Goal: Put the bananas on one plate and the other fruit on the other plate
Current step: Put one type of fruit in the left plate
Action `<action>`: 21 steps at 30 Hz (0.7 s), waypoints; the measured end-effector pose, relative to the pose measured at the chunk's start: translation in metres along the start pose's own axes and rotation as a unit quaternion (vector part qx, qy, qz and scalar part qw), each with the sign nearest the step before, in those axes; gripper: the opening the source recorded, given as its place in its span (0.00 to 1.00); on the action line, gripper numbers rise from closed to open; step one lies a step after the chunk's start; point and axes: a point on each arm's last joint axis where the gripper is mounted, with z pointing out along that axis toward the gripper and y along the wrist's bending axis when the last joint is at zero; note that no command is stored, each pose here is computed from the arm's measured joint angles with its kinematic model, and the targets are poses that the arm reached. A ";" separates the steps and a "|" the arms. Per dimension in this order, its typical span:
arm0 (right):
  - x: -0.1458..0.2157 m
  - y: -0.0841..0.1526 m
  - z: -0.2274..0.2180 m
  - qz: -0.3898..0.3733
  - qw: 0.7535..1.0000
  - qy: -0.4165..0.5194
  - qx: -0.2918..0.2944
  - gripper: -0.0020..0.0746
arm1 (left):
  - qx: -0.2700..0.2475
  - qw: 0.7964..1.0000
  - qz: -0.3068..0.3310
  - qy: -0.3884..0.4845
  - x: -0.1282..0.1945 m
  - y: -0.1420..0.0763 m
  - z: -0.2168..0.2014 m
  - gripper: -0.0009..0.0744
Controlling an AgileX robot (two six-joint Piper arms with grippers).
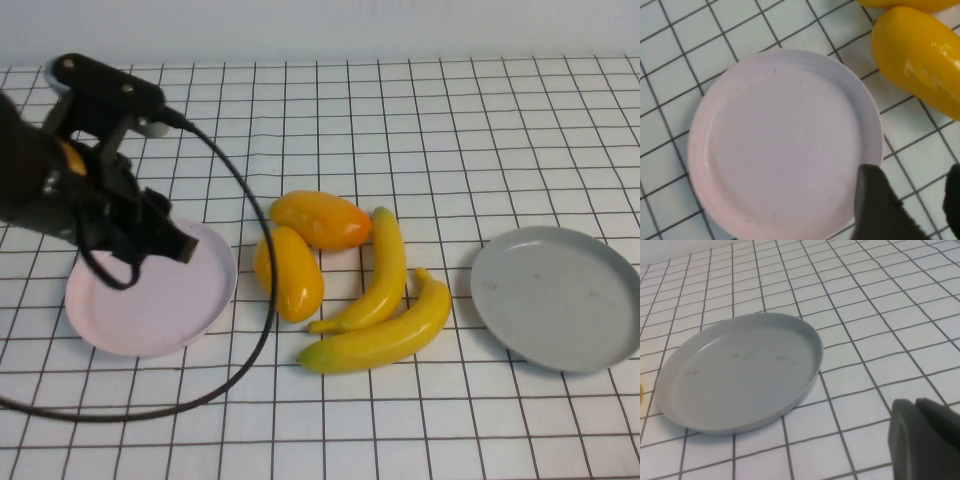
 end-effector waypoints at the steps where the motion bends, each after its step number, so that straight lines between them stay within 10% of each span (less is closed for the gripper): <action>1: 0.000 0.000 0.000 0.000 1.000 0.000 0.000 0.01 | 0.004 1.000 -0.005 0.006 -0.006 -0.003 0.008 0.36; 8: 0.000 0.000 0.000 0.000 1.000 0.000 0.000 0.00 | 0.032 0.996 -0.082 0.032 -0.042 -0.032 0.054 0.76; 21: 0.000 0.000 0.000 0.000 1.000 0.000 0.000 0.01 | 0.057 0.983 -0.140 0.102 -0.053 -0.074 0.139 0.80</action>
